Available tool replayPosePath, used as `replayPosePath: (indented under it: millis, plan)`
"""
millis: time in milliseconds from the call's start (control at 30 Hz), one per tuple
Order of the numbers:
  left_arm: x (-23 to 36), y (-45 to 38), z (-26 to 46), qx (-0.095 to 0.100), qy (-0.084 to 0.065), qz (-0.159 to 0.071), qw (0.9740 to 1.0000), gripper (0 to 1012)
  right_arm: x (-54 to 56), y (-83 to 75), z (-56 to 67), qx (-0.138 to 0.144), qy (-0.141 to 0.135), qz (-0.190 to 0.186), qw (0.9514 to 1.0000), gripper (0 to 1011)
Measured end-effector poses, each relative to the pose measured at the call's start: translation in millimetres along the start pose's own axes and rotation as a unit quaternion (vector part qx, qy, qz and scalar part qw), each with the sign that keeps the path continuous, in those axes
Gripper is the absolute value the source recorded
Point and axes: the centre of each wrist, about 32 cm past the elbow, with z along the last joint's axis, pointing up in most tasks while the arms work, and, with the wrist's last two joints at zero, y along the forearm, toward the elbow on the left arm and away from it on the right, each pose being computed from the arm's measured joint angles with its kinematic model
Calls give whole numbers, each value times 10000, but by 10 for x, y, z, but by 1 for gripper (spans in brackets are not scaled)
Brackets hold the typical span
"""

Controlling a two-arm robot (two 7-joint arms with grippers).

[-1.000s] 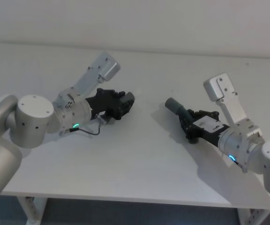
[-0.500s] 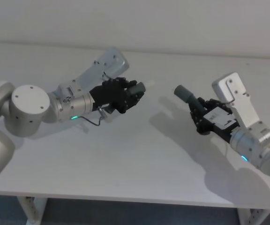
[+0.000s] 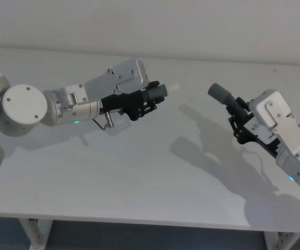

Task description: Use both hands to pick up one end of the pipe from the table, align the ends, and insert them.

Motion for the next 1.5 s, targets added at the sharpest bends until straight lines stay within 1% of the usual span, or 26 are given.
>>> replayPosePath:
  millis: [67,100,167,200,233,267,300,333,367,400,467,500,533,567,600,633,667,767,867,933,967,1033,1067,1233,1433,1500]
  plan:
    - [14,13,16,-29,-163,-25,9999,354,25,-38,-23,100,-216,-52,9997,251]
    - [29,28,34,-51,-316,-50,9995,354,34,-49,-30,131,-281,-69,9995,252]
    - [41,40,48,-74,-453,-68,9989,354,57,-83,-52,223,-474,-110,9986,251]
    - [59,56,67,-99,-628,-91,9979,354,57,-83,-52,223,-474,-110,9986,251]
    - [59,56,67,-99,-628,-91,9979,354,77,-109,-70,289,-626,-145,9975,252]
    - [72,67,85,-126,-771,-107,9969,354,86,-121,-78,319,-693,-157,9970,251]
    - [82,77,92,-131,-847,-115,9963,354,107,-146,-95,375,-834,-185,9956,252]
    - [96,91,111,-158,-1015,-134,9946,354,115,-157,-103,404,-902,-201,9949,251]
    - [103,98,119,-169,-1088,-141,9938,354,134,-179,-118,478,-1052,-233,9930,251]
    - [119,114,137,-186,-1239,-157,9920,354,143,-189,-126,490,-1102,-243,9924,251]
    - [133,126,155,-210,-1386,-172,9900,354,161,-210,-140,569,-1253,-275,9901,252]
    - [151,143,172,-228,-1553,-188,9874,354,183,-235,-159,622,-1396,-299,9878,251]
    - [151,143,172,-228,-1553,-188,9874,354,193,-245,-167,651,-1464,-312,9866,252]
    - [162,155,191,-244,-1711,-208,9847,354,203,-256,-175,694,-1551,-330,9849,251]
    - [169,161,200,-265,-1791,-216,9832,354,216,-269,-184,715,-1624,-340,9835,251]
    - [182,174,217,-283,-1933,-231,9805,354,231,-285,-196,780,-1757,-367,9807,252]
    - [190,181,226,-292,-2003,-239,9790,354,238,-292,-203,804,-1816,-379,9793,252]
    - [220,210,264,-330,-2284,-277,9726,354,256,-311,-228,908,-2040,-427,9738,252]
    - [238,228,287,-349,-2443,-299,9686,354,263,-319,-243,962,-2154,-437,9708,251]
    - [252,242,304,-365,-2570,-319,9652,354,266,-321,-249,985,-2201,-424,9696,251]
    - [260,251,316,-374,-2644,-331,9631,354,266,-321,-249,996,-2212,-413,9693,251]
    - [269,260,330,-389,-2741,-347,9603,354,264,-319,-248,1003,-2223,-384,9690,251]
    - [269,260,330,-389,-2741,-347,9603,354,263,-318,-247,1004,-2227,-358,9690,251]
    - [286,280,354,-408,-2906,-377,9552,354,250,-298,-228,996,-2229,-128,9697,251]
    - [299,293,371,-424,-3022,-397,9515,354,220,-251,-172,966,-2182,267,9707,252]
    - [301,296,372,-423,-3040,-402,9509,354,209,-226,-141,956,-2168,436,9706,252]
